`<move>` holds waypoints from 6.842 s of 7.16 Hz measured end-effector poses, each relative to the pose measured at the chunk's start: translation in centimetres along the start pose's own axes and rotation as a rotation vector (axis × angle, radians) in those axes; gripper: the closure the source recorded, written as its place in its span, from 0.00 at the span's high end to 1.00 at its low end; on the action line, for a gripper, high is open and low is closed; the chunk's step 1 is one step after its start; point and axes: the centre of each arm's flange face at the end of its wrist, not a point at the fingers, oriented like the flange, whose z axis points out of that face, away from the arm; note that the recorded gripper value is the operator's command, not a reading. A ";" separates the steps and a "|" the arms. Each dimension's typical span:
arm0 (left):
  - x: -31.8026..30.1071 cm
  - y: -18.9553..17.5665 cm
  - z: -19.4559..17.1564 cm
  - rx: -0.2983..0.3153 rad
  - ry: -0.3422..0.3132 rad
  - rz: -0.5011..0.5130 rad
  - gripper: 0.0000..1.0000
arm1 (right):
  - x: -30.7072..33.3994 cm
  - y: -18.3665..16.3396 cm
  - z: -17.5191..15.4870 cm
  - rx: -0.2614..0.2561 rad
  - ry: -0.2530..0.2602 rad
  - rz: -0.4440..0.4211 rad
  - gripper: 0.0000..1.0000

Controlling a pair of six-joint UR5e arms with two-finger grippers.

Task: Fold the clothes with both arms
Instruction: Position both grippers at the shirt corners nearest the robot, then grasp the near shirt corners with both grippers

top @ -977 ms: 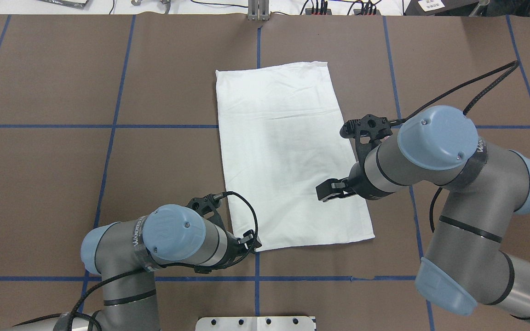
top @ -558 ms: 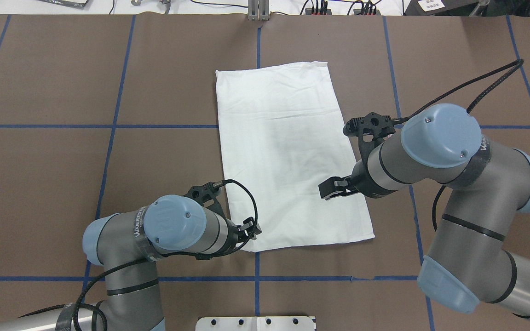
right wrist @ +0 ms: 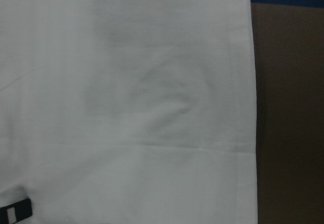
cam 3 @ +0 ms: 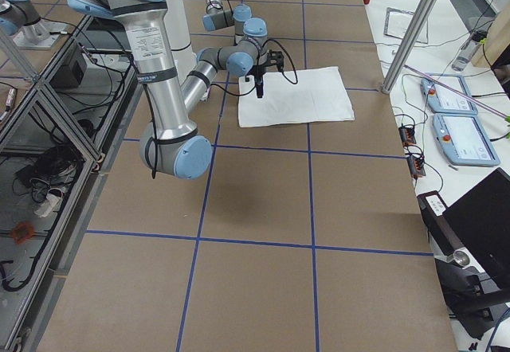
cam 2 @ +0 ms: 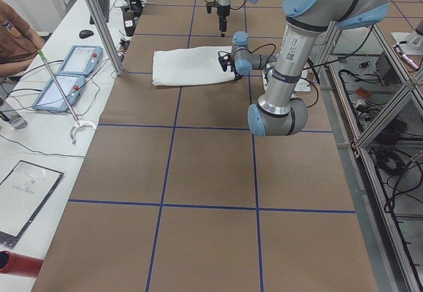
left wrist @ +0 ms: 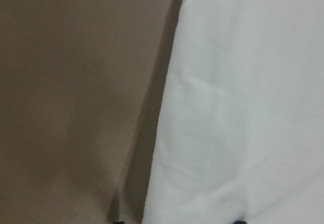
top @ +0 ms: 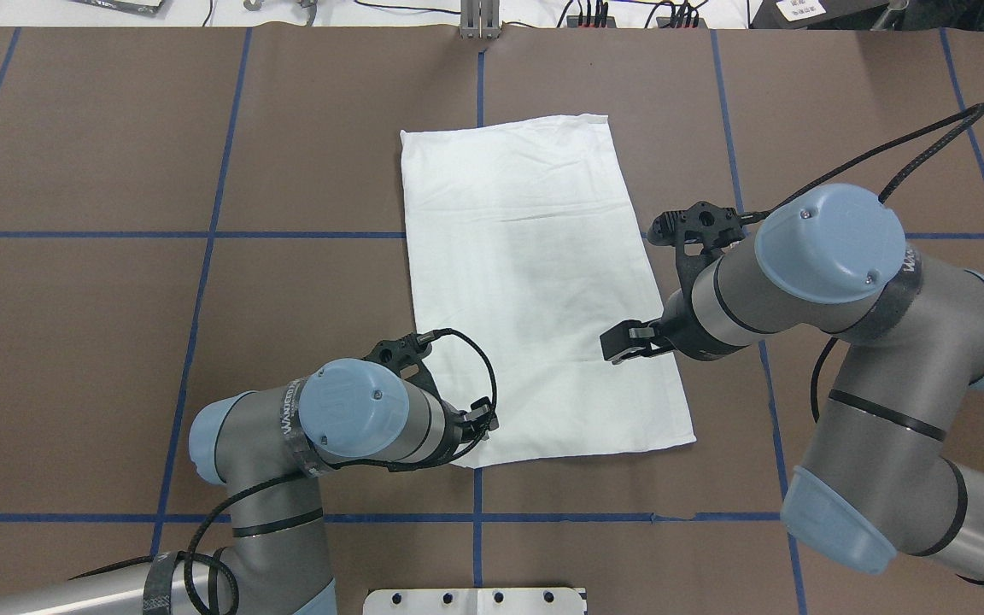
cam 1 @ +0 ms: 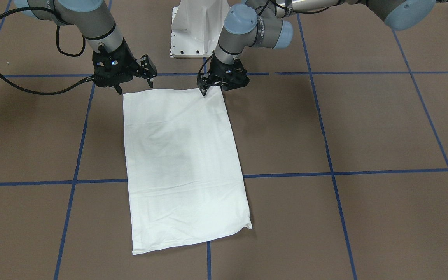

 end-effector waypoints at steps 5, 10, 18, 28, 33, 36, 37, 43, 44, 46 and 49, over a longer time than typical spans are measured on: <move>0.1 0.1 -0.5 -0.003 -0.001 0.003 0.56 | 0.5 -0.6 -0.5 0.002 -0.004 0.011 1.00; 0.0 0.1 -1.1 -0.004 0.001 0.003 0.45 | 1.1 -0.5 -0.3 -0.004 0.005 0.017 1.00; 0.1 -1.4 -2.8 0.014 -0.004 0.007 0.00 | 0.7 -0.3 -0.1 -0.002 0.005 0.054 1.00; -2.1 -4.2 -4.5 0.018 -0.014 0.033 0.00 | -6.2 6.1 10.3 -0.071 0.119 0.699 1.00; -2.0 -4.1 -4.5 0.017 -0.012 0.039 0.00 | -6.5 7.6 13.4 -0.068 0.171 0.689 1.00; -2.1 -4.2 -4.3 0.019 -0.015 0.038 0.00 | -6.5 8.3 14.1 -0.074 0.185 0.679 1.00; -2.1 -4.2 -4.3 0.019 -0.016 0.038 0.00 | -6.6 8.5 14.3 -0.076 0.187 0.676 1.00; -2.1 -4.2 -4.2 0.021 -0.014 0.041 0.00 | -6.8 8.2 14.1 -0.035 0.180 0.670 0.98; -2.1 -4.3 -4.2 0.021 -0.015 0.046 0.00 | -6.8 8.0 14.1 -0.022 0.180 0.666 0.98; -2.0 -4.3 -4.2 0.023 -0.015 0.051 0.00 | -6.8 7.9 14.1 -0.014 0.181 0.663 0.92; -2.1 -4.4 -4.2 0.025 -0.016 0.052 0.00 | -6.7 7.9 14.2 -0.004 0.183 0.660 0.74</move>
